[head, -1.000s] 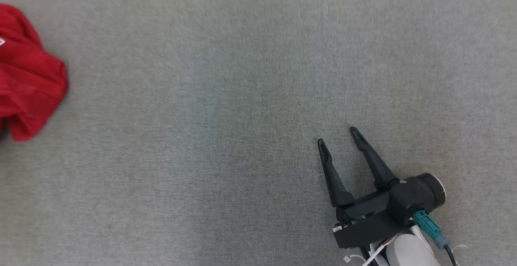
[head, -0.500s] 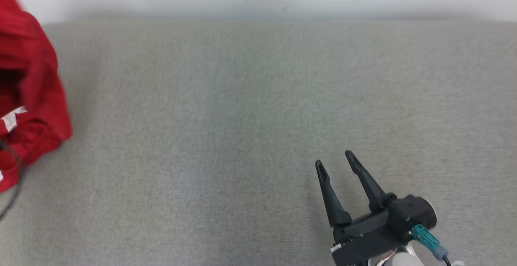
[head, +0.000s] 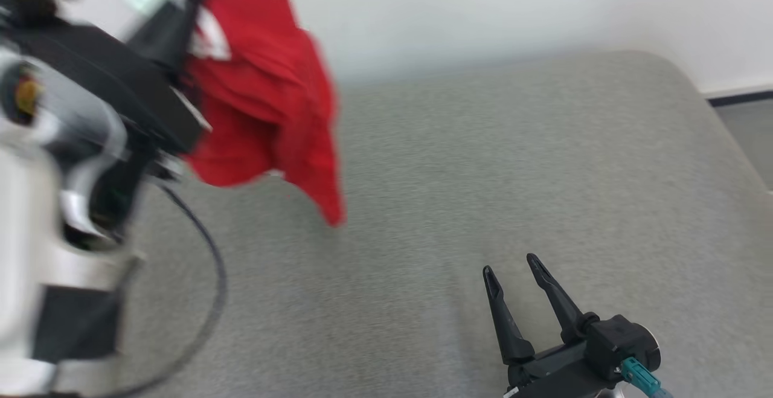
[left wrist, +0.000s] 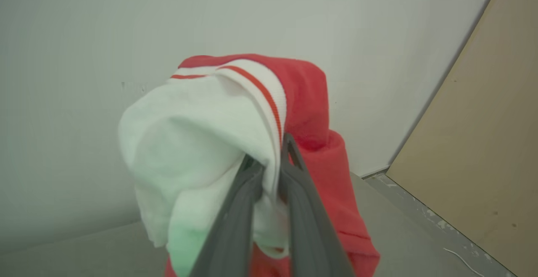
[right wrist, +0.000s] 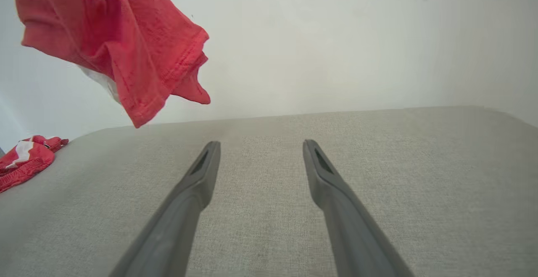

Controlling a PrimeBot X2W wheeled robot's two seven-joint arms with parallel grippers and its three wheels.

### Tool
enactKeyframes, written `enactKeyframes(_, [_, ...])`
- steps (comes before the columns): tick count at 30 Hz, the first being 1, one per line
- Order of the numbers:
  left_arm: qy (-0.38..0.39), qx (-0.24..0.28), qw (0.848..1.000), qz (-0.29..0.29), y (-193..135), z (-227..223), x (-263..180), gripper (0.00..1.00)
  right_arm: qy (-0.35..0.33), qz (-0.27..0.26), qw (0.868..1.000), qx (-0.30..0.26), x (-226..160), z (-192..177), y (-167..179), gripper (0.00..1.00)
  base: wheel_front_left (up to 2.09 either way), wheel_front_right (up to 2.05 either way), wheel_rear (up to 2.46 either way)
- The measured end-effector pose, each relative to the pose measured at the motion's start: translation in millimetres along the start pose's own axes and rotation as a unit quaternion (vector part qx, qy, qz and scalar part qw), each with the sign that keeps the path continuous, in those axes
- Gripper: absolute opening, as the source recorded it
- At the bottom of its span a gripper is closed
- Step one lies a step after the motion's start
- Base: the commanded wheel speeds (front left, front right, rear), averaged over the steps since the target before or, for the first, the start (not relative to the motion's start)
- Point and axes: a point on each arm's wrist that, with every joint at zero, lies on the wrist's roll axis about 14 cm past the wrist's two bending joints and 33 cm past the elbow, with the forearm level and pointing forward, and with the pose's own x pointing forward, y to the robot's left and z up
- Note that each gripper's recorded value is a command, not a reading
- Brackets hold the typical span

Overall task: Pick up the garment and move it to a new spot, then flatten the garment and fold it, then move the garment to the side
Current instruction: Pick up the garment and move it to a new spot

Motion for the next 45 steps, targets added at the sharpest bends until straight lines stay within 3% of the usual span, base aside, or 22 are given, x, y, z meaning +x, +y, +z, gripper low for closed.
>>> enactKeyframes(4, [0.029, -0.024, 0.998, -0.053, -41.9, -51.2, 17.1, 0.0, -0.008, -0.025, 1.0, -0.008, -10.2, 7.0, -14.6, 1.0, 0.0, 0.0, 0.0])
enactKeyframes(8, [0.067, -0.049, 0.994, -0.066, -58.5, -109.5, 26.0, 0.0, -0.013, -0.045, 0.999, -0.015, -17.3, 11.8, -26.3, 1.0, 0.0, 0.0, 0.0])
enactKeyframes(19, [0.167, -0.067, 0.984, 0.017, -25.4, -262.3, 1.3, 0.0, 0.011, -0.09, 0.996, -0.021, -31.5, -0.3, -52.1, 1.0, 0.0, 0.0, 0.0])
enactKeyframes(20, [0.169, -0.069, 0.983, 0.023, -24.0, -269.6, -3.2, 0.33, 0.013, -0.089, 0.996, -0.021, -31.4, -1.5, -51.3, 1.0, 0.0, 0.0, 0.0])
enactKeyframes(21, [0.173, -0.07, 0.982, 0.029, -23.0, -277.5, -8.8, 1.0, 0.013, -0.086, 0.996, -0.021, -30.7, -1.9, -49.3, 1.0, 0.0, 0.0, 0.0])
enactKeyframes(25, [0.163, -0.087, 0.982, 0.044, -26.3, -288.8, -22.4, 1.0, 0.013, -0.078, 0.997, -0.023, -27.8, -2.4, -45.9, 1.0, 0.0, 0.0, 0.0])
enactKeyframes(33, [0.06, -0.084, 0.989, 0.11, -3.2, -259.0, -57.4, 1.0, 0.007, -0.061, 0.998, -0.025, -27.2, -0.4, -35.1, 1.0, 0.0, 0.0, 0.0])
enactKeyframes(45, [-0.031, 0.004, 0.97, 0.24, 52.2, -201.3, -172.0, 1.0, 0.013, -0.071, 0.996, -0.047, -33.7, -3.2, -43.9, 1.0, 0.0, 0.0, 0.0])
